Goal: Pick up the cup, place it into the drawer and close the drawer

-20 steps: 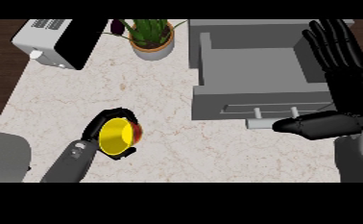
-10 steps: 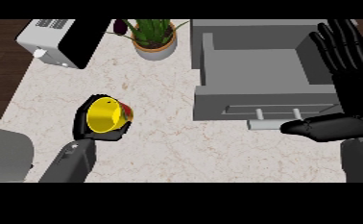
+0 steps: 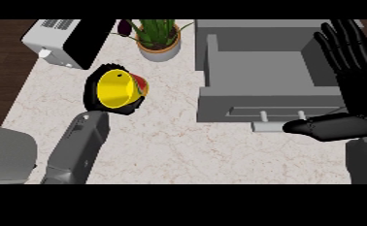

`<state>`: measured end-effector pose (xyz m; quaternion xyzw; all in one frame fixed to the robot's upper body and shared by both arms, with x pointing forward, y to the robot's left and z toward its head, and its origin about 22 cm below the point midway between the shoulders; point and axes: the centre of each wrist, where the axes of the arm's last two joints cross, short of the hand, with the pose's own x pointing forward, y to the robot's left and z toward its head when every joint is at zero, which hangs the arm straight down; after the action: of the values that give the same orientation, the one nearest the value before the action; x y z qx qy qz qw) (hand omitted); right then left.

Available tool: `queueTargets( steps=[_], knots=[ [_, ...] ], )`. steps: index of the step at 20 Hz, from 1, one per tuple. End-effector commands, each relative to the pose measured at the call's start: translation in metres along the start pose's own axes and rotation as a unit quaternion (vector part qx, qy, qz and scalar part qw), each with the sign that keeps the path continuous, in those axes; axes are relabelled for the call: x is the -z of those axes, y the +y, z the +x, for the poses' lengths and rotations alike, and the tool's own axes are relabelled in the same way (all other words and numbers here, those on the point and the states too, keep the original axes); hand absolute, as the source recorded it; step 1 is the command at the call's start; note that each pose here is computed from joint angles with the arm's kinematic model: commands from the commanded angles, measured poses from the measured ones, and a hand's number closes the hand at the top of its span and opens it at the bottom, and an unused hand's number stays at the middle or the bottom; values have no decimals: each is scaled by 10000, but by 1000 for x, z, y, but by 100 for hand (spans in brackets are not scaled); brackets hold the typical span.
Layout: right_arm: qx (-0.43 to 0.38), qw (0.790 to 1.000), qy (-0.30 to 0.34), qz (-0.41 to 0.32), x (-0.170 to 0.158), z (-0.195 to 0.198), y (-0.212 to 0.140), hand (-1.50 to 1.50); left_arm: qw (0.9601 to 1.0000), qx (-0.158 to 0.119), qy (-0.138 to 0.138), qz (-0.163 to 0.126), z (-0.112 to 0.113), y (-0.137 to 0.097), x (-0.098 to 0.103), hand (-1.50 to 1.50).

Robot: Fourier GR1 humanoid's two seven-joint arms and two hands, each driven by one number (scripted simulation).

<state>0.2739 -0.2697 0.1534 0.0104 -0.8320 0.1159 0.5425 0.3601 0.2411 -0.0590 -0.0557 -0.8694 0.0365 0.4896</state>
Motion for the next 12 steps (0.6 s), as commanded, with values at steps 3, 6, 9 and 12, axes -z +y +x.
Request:
queueTargets(
  steps=[3,6,9,12],
  knots=[
    [-42,9999,-40,-105,-5,-12,-12,-150,9969,-308,-195,-704,36,-67,72,150],
    [-63,9999,13,-106,-11,-9,0,-150,9955,-239,-319,-860,55,-105,94,150],
    [-7,9999,-56,-99,-1,11,11,-150,9945,-215,-271,-992,87,-134,121,150],
    [-14,9997,-24,-227,-2,-12,-7,-150,9942,-94,-183,-1056,116,-151,157,150]
  ],
)
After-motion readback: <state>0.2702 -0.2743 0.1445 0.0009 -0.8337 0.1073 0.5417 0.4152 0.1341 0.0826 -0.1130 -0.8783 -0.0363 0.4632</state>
